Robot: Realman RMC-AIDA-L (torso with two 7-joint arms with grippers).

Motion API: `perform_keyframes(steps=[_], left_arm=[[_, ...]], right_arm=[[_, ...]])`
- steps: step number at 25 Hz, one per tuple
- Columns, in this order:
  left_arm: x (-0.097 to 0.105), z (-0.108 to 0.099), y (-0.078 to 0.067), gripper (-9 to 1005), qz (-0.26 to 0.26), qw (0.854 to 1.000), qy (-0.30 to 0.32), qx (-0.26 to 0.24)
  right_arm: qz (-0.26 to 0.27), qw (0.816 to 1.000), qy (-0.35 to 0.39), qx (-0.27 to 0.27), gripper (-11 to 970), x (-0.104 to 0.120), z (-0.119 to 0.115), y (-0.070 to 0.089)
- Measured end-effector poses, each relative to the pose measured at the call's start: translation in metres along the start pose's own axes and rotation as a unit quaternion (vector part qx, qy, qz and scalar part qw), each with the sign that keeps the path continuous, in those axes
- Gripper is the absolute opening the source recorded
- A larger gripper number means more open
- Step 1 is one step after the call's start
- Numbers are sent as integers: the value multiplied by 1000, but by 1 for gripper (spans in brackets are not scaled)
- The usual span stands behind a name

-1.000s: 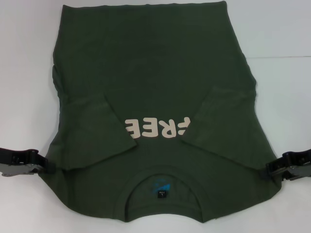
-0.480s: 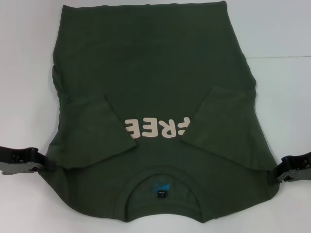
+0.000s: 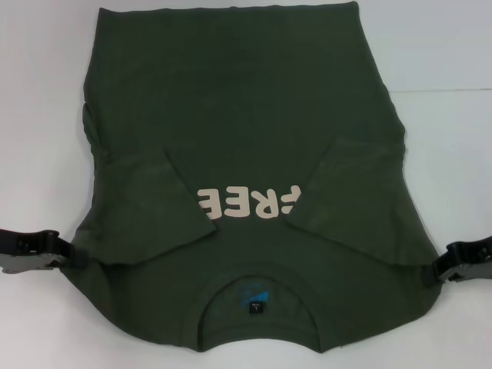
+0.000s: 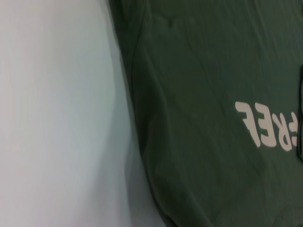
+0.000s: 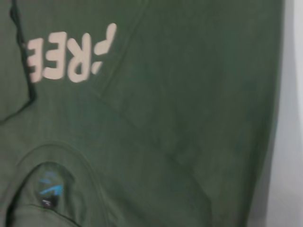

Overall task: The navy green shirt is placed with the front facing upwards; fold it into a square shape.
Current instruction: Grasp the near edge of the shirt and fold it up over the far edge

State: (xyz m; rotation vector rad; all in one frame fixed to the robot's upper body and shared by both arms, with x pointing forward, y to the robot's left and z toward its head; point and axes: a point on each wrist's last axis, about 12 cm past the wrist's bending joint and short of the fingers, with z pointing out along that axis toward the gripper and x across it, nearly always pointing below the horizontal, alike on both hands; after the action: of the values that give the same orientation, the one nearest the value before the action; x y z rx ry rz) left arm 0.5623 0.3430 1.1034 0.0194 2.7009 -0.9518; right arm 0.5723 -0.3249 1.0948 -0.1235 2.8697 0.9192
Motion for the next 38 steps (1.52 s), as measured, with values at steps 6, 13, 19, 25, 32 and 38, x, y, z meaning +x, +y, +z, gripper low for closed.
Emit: perform_keyframes(steps=[6,13,19,25,32,38], left_arm=[[4,-9,1,49,-5,1000,12,16],[20,-24,-1,50,-1,996,80,39],[40,-36,-12,49,28,982,157,106],[57,-25,-12,49,33,967,236,86],[58,-22,-14,50,41,963,254,80],[37,-38,-17,50,41,979,144,137]], right_arm=[[-45,994,-20,-93,37,7,-18,7],[-91,987,28,-133,37,27,-28,5],[-156,969,108,-156,37,49,-26,8],[-212,946,192,-156,38,64,-11,15],[-229,937,213,-155,38,66,-2,21],[-217,952,122,-178,38,50,-18,21]])
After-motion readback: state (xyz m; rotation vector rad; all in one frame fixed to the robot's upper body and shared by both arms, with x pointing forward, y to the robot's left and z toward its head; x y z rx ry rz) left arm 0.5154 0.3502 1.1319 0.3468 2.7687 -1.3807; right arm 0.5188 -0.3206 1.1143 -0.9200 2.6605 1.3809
